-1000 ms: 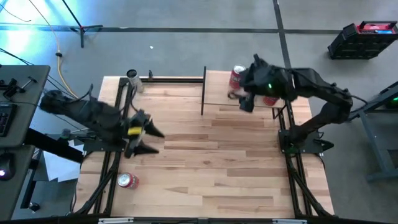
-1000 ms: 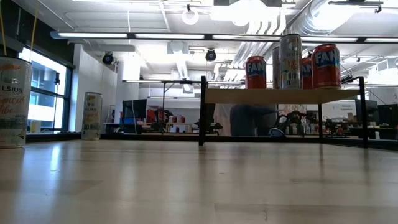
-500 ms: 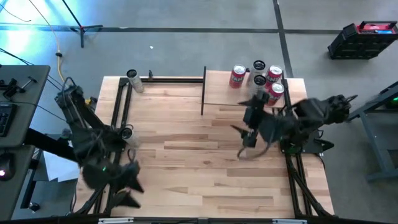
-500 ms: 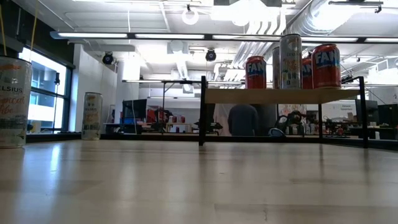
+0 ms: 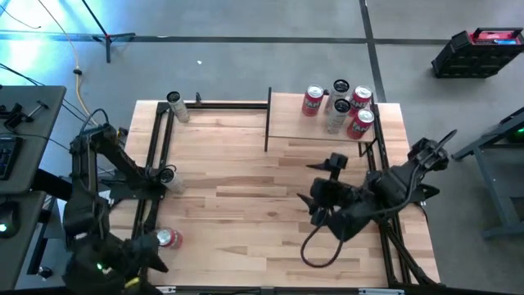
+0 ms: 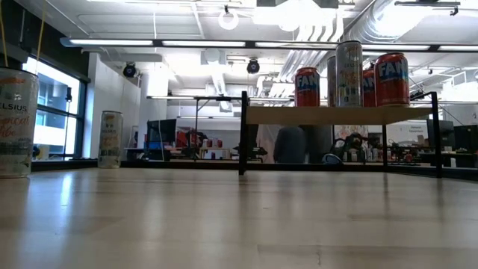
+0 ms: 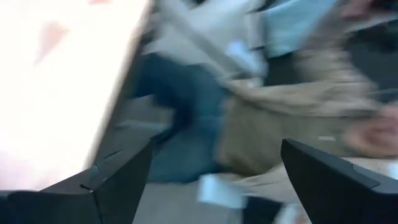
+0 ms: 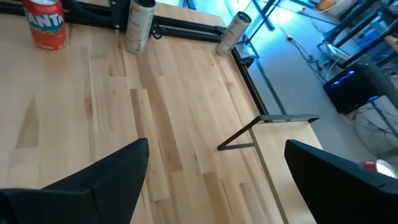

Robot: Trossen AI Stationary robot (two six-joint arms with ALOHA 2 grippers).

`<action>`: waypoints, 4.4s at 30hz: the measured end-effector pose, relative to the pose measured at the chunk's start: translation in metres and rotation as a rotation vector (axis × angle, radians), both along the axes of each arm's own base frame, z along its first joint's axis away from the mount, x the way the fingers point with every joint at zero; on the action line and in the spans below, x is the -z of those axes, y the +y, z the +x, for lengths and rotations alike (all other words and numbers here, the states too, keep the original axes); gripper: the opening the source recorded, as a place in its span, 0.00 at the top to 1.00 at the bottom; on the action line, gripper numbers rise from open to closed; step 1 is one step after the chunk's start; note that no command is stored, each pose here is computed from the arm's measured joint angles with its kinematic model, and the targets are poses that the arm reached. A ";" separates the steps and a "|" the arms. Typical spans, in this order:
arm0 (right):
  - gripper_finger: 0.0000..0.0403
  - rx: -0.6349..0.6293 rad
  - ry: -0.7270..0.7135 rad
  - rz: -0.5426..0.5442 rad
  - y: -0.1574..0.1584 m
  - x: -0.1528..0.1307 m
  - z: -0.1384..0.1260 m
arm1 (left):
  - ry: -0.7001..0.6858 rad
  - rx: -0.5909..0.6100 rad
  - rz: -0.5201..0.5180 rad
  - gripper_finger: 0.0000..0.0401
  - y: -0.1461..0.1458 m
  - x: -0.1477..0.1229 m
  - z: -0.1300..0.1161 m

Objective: Place canned beverage on shelf
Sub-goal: Put the orange soda can on the shelf aligned with the other orange soda can

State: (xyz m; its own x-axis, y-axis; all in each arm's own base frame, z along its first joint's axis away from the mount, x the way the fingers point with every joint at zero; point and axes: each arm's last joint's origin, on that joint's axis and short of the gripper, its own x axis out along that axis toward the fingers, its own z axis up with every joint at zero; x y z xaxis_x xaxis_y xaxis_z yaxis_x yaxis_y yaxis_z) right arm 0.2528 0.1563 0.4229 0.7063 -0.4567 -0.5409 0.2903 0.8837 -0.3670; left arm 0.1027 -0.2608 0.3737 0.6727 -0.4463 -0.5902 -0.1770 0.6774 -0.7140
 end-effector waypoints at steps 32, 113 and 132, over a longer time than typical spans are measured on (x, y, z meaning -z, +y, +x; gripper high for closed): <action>0.10 -0.044 0.064 -0.005 0.095 0.074 0.008 | 0.820 -0.323 0.395 0.15 0.045 0.077 0.023; 0.10 -0.077 0.089 0.075 0.111 0.079 -0.001 | 0.913 -0.517 0.217 0.15 0.041 0.135 0.025; 0.10 -0.077 0.089 0.075 0.111 0.079 -0.001 | 0.951 -0.669 0.191 0.15 0.048 0.135 0.028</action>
State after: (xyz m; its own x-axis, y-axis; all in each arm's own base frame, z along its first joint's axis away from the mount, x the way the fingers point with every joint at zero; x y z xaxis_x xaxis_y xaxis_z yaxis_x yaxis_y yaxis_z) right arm 0.2523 0.2670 0.3436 0.6854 -0.3585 -0.6338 0.1895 0.9282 -0.3201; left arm 0.1311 -0.2129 0.2390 -0.0077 -0.0220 -0.9997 -0.9444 0.3289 0.0000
